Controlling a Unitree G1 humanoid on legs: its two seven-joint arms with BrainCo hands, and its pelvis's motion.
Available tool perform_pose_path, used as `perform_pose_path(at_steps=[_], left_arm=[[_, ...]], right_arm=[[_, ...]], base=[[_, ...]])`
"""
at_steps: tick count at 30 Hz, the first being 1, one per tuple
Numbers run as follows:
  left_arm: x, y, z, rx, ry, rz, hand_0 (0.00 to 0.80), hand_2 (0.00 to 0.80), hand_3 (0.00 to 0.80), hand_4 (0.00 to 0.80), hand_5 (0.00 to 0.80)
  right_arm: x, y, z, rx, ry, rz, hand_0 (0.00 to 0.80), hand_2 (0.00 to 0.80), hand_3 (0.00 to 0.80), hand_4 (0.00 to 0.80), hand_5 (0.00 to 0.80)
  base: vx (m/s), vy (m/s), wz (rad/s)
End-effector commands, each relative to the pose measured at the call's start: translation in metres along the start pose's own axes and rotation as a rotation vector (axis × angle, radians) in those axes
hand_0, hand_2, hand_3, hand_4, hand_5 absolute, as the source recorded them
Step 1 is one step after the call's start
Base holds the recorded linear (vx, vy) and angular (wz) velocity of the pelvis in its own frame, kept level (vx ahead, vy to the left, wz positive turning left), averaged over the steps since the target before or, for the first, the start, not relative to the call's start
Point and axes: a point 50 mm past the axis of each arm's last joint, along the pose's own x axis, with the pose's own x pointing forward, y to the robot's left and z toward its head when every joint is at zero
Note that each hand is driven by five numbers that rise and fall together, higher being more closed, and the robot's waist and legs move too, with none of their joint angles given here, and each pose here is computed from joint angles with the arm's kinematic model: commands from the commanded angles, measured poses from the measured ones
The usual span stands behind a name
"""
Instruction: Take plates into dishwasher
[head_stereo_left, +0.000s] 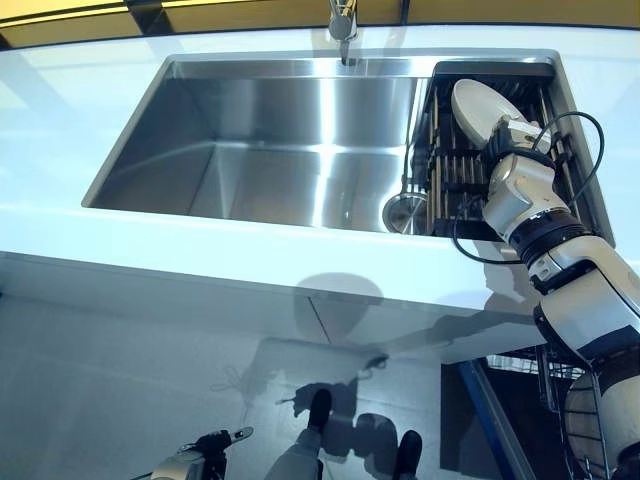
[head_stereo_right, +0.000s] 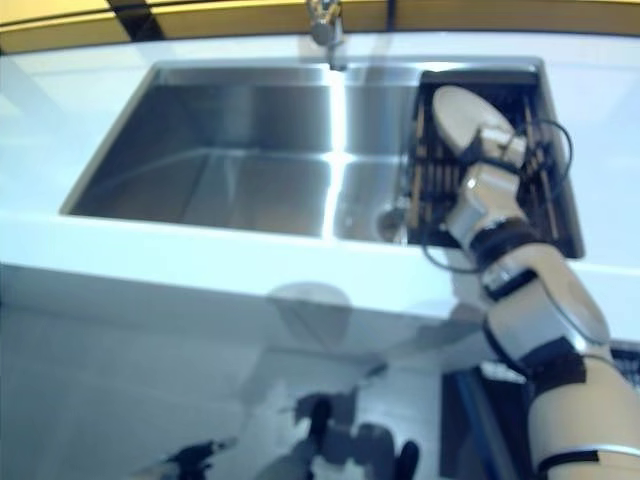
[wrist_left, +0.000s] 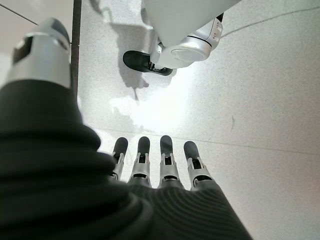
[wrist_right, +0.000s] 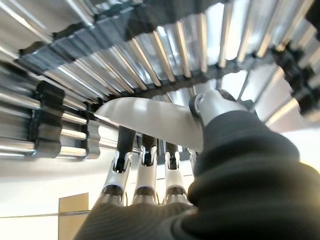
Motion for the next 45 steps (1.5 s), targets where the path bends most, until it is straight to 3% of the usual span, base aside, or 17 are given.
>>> perform_pose_path(at_steps=[1, 18, 27, 36, 45], left_arm=[[0.000, 0.009, -0.010, 0.069, 0.056, 0.025, 0.000, 0.000, 0.000, 0.000, 0.000], [-0.004, 0.024, -0.028, 0.029, 0.157, 0.110, 0.000, 0.000, 0.000, 0.000, 0.000], [-0.005, 0.026, -0.039, 0.053, 0.205, 0.128, 0.000, 0.000, 0.000, 0.000, 0.000], [-0.007, 0.027, -0.053, 0.076, 0.251, 0.136, 0.000, 0.000, 0.000, 0.000, 0.000], [-0.008, 0.030, -0.060, 0.085, 0.260, 0.151, 0.000, 0.000, 0.000, 0.000, 0.000]], right_arm=[[0.006, -0.031, -0.012, 0.072, -0.008, -0.069, 0.800, 0.800, 0.800, 0.800, 0.800], [-0.006, -0.009, -0.016, 0.525, -0.157, 0.289, 0.800, 0.800, 0.800, 0.800, 0.800], [-0.014, 0.010, -0.021, 0.770, -0.142, 0.470, 0.800, 0.800, 0.800, 0.800, 0.800], [-0.020, 0.014, -0.021, 1.009, -0.132, 0.527, 0.800, 0.800, 0.800, 0.800, 0.800], [-0.017, -0.003, -0.034, 1.063, -0.100, 0.464, 0.800, 0.800, 0.800, 0.800, 0.800]], base=[[0.047, -0.006, 0.00], [0.089, -0.018, -0.08], [0.094, -0.016, -0.08], [0.072, -0.013, -0.09], [0.019, -0.017, -0.07]])
